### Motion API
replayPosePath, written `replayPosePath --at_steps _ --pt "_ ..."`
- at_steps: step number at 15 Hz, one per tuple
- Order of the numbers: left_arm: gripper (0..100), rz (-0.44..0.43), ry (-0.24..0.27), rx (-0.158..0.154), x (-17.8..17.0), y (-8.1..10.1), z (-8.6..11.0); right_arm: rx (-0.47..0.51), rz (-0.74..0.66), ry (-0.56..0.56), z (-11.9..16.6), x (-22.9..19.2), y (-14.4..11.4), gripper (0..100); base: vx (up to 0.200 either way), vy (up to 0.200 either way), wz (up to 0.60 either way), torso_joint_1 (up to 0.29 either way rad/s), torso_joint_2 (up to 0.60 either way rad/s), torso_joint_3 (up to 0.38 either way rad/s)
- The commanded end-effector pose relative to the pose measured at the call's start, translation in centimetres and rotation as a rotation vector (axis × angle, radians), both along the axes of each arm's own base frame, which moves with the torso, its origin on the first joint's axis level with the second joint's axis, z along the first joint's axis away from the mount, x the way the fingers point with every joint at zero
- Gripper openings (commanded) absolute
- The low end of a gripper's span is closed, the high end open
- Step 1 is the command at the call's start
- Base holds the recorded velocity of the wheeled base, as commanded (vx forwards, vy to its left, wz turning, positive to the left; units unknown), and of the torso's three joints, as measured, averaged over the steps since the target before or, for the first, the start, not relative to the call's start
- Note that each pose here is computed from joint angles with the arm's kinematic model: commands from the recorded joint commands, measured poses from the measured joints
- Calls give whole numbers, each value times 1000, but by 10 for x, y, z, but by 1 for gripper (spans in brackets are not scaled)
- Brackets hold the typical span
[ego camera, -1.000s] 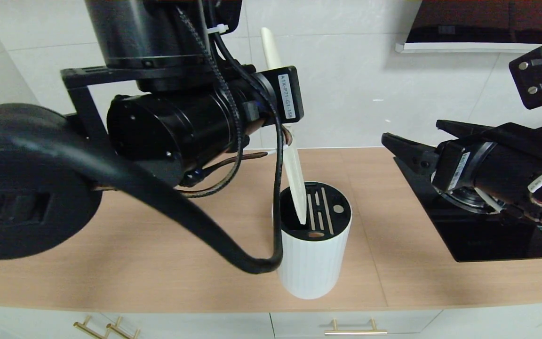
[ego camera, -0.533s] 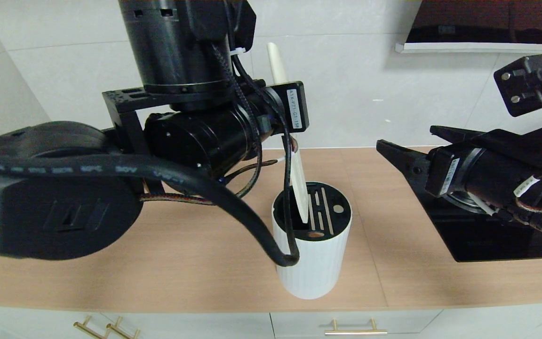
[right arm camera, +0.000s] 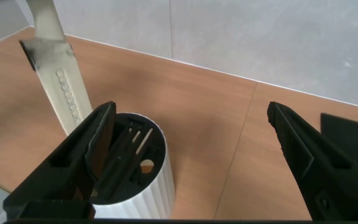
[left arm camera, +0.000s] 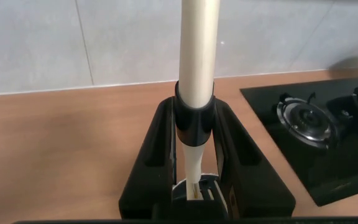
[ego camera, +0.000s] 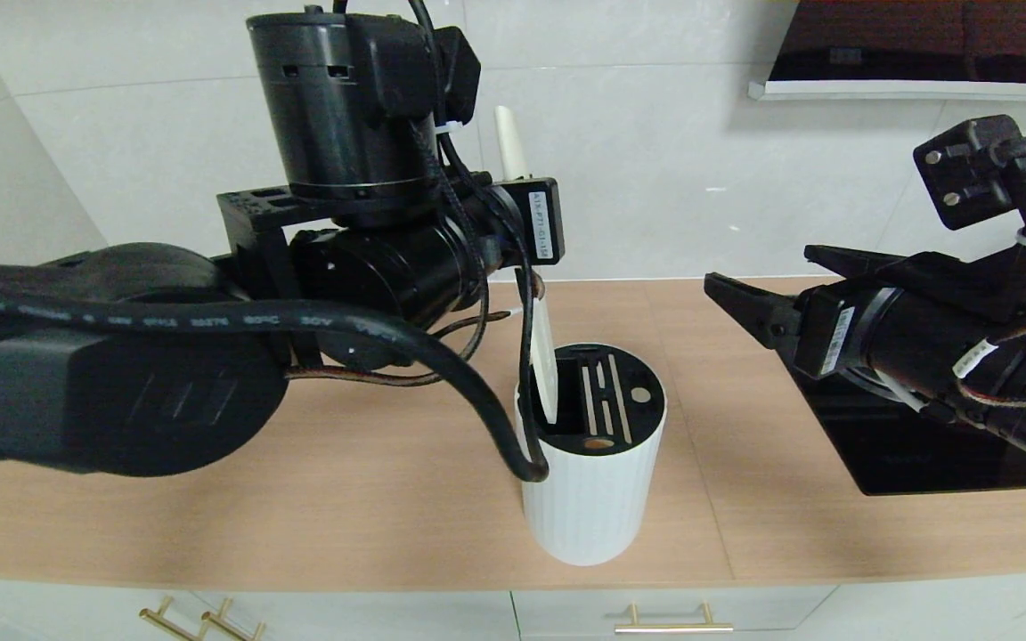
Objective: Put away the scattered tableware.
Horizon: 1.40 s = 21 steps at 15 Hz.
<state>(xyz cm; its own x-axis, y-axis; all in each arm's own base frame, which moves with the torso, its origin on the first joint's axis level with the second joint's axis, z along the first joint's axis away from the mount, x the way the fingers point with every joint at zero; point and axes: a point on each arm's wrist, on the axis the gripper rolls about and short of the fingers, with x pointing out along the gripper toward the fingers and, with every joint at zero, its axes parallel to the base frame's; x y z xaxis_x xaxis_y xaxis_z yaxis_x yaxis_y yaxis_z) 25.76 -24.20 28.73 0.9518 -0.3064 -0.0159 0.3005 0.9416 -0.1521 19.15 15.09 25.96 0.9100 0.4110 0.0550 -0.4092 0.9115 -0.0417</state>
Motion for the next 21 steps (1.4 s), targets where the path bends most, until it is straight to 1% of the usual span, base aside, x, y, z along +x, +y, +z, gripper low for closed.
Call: replayPosePath --at_steps 1,5,7,8,9,10,13,19,21 --pt "0 -11 9 9 1 -7 -7 -1 0 1 -1 0 0 100 0 0 0 0 0 0" --pt "0 -32 15 17 -2 -20 -15 -3 0 2 -1 1 1 100 0 0 0 0 0 0" --pt "0 -14 29 34 0 -25 -22 -3 -1 2 -1 1 1 100 0 0 0 0 0 0" --pt "0 0 46 44 3 -29 -31 -3 -1 2 -1 1 1 100 0 0 0 0 0 0" --pt "0 0 65 40 4 -34 -39 -3 -1 2 -1 1 1 100 0 0 0 0 0 0" --pt "0 -6 69 37 4 -37 -42 -3 -1 2 -1 1 1 100 0 0 0 0 0 0" --pt "0 -9 71 39 4 -39 -44 -4 -1 3 -1 1 0 100 0 0 0 0 0 0" --pt "0 -9 119 86 1 -37 -64 -16 -1 17 -6 4 3 100 0 0 0 0 0 0" --pt "0 -14 129 89 0 -39 -68 -17 -1 19 -6 5 4 100 0 0 0 0 0 0"
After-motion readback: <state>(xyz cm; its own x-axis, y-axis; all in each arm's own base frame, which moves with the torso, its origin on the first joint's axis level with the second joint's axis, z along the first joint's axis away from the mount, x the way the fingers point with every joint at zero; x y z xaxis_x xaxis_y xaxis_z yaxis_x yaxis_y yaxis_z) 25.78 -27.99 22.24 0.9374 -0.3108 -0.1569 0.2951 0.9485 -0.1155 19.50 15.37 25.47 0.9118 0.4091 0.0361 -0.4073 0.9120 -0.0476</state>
